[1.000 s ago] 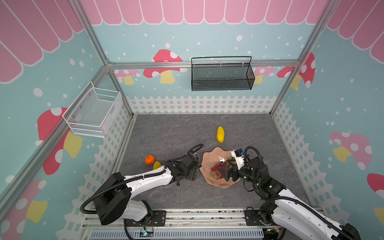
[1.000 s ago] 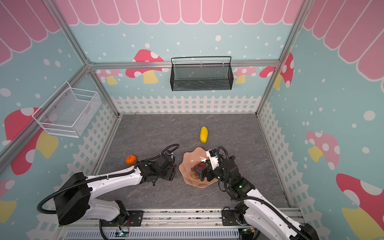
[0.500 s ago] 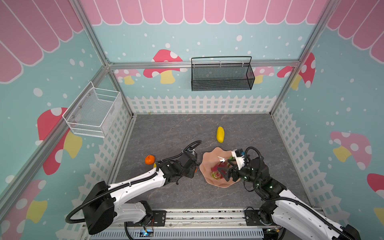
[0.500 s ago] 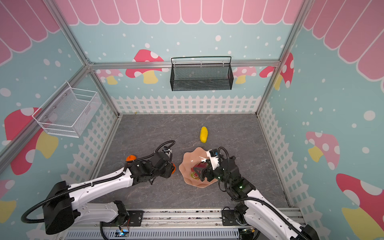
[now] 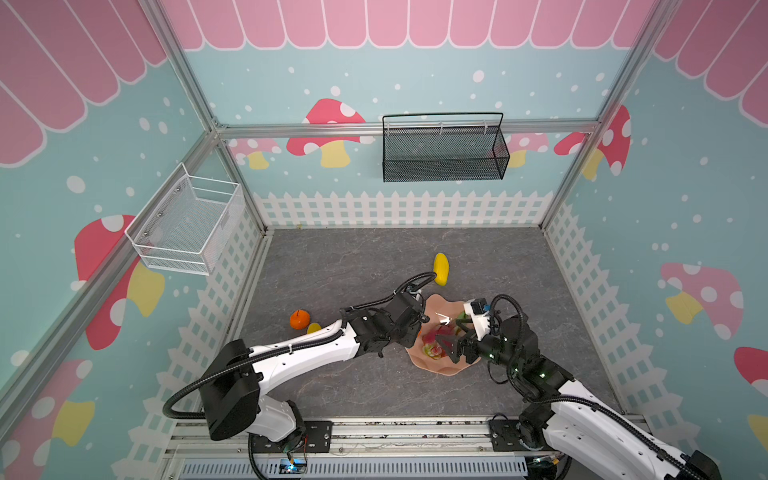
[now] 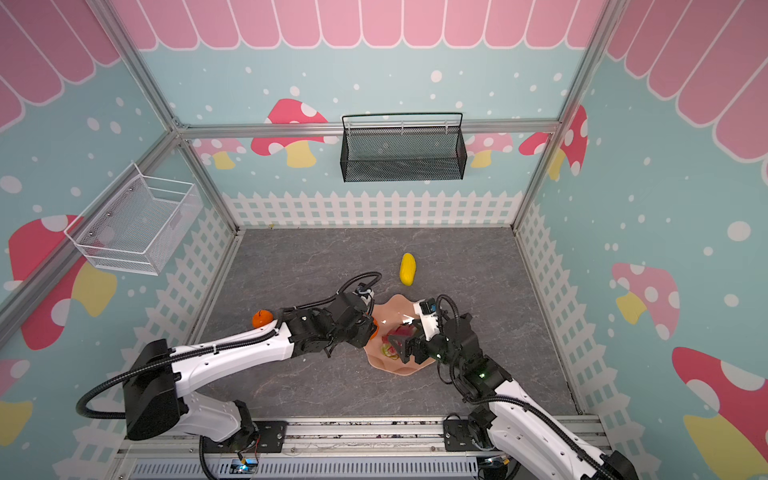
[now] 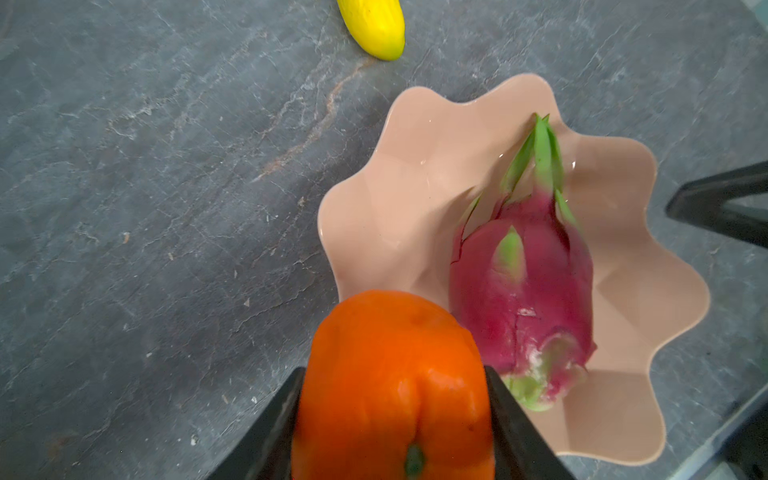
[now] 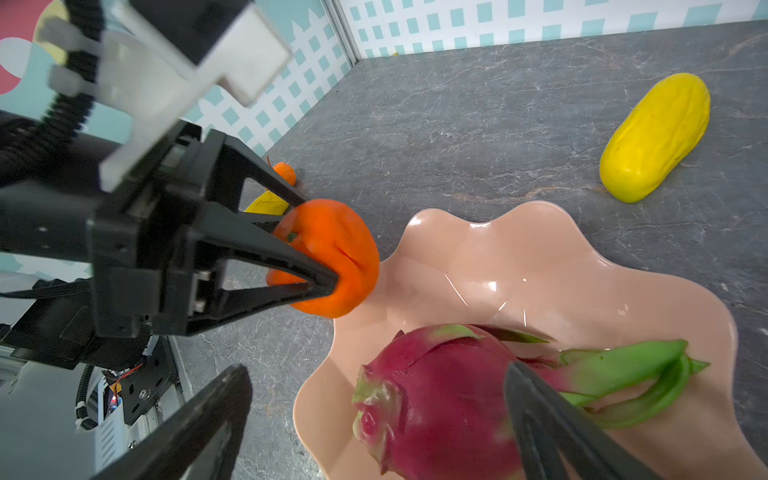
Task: Place and organize the fake fruits in the fruit bowl
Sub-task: 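Grasp the tangerine with the left gripper and place it in the bowl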
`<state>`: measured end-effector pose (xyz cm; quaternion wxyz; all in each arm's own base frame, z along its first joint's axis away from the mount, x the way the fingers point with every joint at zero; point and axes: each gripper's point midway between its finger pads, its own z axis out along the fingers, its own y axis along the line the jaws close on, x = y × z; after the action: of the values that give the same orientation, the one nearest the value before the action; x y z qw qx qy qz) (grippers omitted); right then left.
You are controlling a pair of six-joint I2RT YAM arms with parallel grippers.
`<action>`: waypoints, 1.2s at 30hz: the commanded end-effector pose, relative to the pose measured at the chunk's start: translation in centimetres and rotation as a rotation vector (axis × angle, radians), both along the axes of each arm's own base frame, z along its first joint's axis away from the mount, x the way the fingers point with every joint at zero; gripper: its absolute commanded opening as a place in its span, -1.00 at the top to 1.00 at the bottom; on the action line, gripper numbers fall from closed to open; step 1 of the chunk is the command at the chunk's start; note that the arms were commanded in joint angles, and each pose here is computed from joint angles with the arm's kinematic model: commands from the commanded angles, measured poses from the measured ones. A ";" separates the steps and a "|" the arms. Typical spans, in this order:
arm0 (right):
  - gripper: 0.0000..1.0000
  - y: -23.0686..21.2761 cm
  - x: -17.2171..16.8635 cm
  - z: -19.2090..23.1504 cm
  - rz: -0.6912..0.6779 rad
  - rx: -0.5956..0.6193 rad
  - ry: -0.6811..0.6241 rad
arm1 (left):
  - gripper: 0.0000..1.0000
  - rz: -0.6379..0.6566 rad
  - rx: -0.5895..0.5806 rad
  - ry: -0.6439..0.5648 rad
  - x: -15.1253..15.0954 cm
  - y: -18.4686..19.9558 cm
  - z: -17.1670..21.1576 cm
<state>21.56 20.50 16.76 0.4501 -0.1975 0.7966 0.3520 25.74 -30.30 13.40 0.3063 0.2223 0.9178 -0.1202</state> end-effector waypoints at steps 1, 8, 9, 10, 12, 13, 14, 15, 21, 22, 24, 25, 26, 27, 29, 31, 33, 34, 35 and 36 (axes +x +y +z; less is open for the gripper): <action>-0.96 -0.1 -0.2 -0.4 -0.005 -0.002 0.002 | -0.03 -0.025 -0.016 -0.018 0.7 -1.5 0.6; -0.96 -0.2 0.0 -0.8 -0.011 -0.016 0.001 | -0.07 -0.045 0.009 0.013 0.5 -2.6 -1.1; -0.96 -0.2 0.0 -0.7 -0.011 -0.017 -0.001 | -0.07 -0.047 0.011 0.017 0.5 -2.7 -1.3; -0.96 -0.2 0.0 -0.8 -0.009 -0.019 0.002 | -0.08 -0.051 0.013 0.021 0.5 -2.8 -1.5; -0.96 -0.2 0.1 -0.9 -0.011 -0.023 0.006 | -0.10 -0.058 0.018 0.030 0.4 -3.1 -1.9; -0.96 -0.2 0.1 -0.9 -0.011 -0.023 0.005 | -0.10 -0.060 0.020 0.034 0.4 -3.2 -2.0; -0.96 -0.2 0.1 -1.0 -0.012 -0.025 0.007 | -0.11 -0.063 0.024 0.038 0.4 -3.3 -2.3; -0.96 -0.2 0.2 -1.0 -0.014 -0.026 0.006 | -0.12 -0.063 0.026 0.039 0.4 -3.3 -2.3; -0.96 -0.5 0.7 -1.2 -0.054 -0.033 0.023 | -0.26 -0.067 0.031 0.040 0.3 -3.5 -2.5; -0.96 -0.6 0.9 -1.1 -0.065 -0.034 0.024 | -0.28 -0.066 0.029 0.036 0.3 -3.5 -2.3; -0.96 -0.9 1.3 -1.2 -0.094 -0.044 0.031 | -0.32 -0.066 0.030 0.029 0.3 -3.3 -2.2; -0.96 -1.2 1.6 -1.1 -0.113 -0.048 0.032 | -0.33 -0.065 0.028 0.025 0.4 -3.3 -2.0; -0.96 -1.4 1.8 -1.1 -0.133 -0.053 0.034 | -0.34 -0.064 0.027 0.024 0.4 -3.2 -1.9; -0.96 -1.7 2.1 -1.1 -0.153 -0.055 0.035 | -0.35 -0.066 0.025 0.020 0.4 -3.2 -1.8; -0.96 -2.2 2.6 -0.8 -0.191 -0.056 0.032 | -0.37 -0.068 0.019 0.016 0.3 -3.2 -1.5; -0.96 -2.8 3.0 -0.4 -0.227 -0.053 0.023 | -0.39 -0.071 0.014 0.013 0.3 -3.2 -1.2; -0.96 -3.3 3.5 -0.2 -0.257 -0.052 0.015 | -0.40 -0.075 0.009 0.010 0.2 -3.2 -1.0; -0.96 -3.5 3.7 -0.1 -0.265 -0.053 0.013 | -0.40 -0.079 0.006 0.011 0.1 -3.2 -0.9; -0.96 -3.8 4.0 0.1 -0.276 -0.056 0.012 | -0.41 -0.082 0.003 0.011 0.1 -3.2 -0.8; -0.96 -4.0 4.4 0.1 -0.285 -0.060 0.014 | -0.42 -0.085 -0.001 0.011 0.0 -3.2 -0.7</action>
<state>24.72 17.29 15.44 0.4676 -0.1161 0.8323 0.2742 25.87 -32.85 10.77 0.2792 0.2533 0.9192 -0.1139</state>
